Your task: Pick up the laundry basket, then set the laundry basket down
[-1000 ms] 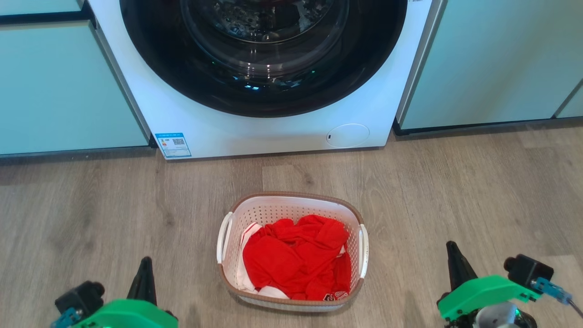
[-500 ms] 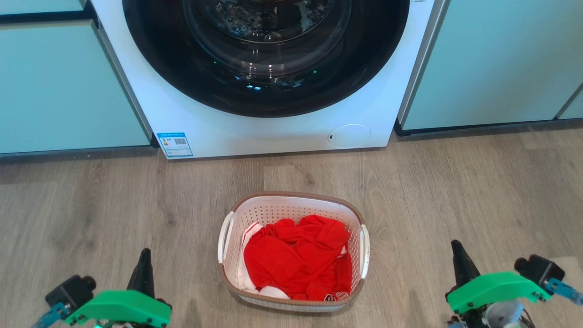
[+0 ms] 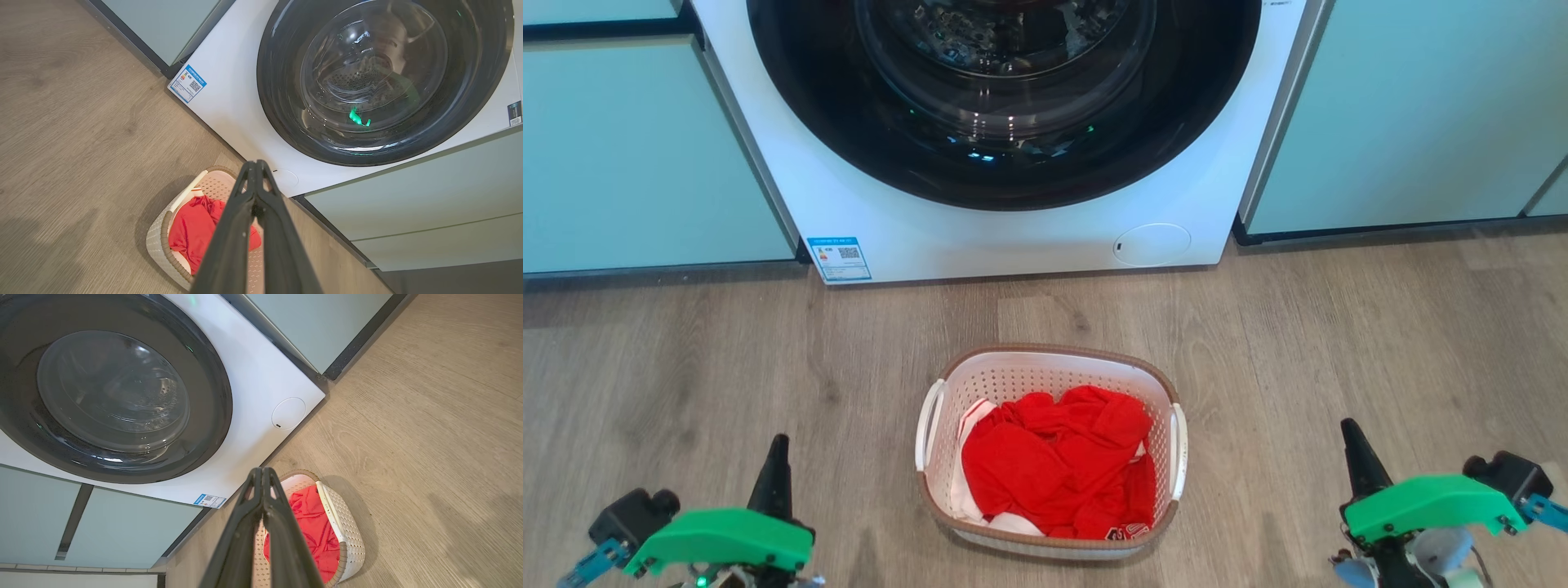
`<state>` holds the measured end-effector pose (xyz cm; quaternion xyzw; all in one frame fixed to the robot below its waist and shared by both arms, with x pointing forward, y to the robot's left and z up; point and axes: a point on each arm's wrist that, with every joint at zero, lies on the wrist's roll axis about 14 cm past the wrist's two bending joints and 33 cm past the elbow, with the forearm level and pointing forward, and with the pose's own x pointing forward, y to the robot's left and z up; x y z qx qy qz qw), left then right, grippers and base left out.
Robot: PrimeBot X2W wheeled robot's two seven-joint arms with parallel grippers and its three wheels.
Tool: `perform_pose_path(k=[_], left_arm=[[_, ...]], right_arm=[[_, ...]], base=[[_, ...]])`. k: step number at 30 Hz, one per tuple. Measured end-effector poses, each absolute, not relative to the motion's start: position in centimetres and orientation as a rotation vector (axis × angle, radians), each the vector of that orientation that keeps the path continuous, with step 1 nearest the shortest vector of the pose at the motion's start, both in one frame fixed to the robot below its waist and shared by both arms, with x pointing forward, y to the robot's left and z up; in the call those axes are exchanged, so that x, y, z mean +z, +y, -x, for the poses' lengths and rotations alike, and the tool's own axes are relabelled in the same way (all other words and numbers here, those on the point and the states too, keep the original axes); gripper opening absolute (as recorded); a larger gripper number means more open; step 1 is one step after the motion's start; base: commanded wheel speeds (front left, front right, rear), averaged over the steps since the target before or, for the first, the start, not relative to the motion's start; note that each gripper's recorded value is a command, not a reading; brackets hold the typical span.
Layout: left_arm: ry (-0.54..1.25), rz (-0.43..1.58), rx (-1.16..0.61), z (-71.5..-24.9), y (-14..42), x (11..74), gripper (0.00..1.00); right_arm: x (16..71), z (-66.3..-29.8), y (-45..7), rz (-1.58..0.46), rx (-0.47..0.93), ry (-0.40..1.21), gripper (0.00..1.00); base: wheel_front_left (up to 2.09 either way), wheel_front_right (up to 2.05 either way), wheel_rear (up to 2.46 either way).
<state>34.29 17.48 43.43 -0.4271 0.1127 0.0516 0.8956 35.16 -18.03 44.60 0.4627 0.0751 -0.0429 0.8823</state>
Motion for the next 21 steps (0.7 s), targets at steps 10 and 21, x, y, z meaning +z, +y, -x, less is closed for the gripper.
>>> perform_pose_path(k=[10, 21], left_arm=[[0.230, 1.002, 0.117, -34.6, 17.7, 43.6, 0.00], [0.202, 1.131, 0.111, -35.5, 18.0, 44.6, 0.00]], right_arm=[[44.8, -35.3, -18.7, -1.066, -0.109, 0.150, 0.00], [45.5, -36.0, -19.0, -1.182, -0.114, 0.126, 0.00]], base=[[0.00, 0.00, 0.00], [0.00, 0.00, 0.00]])
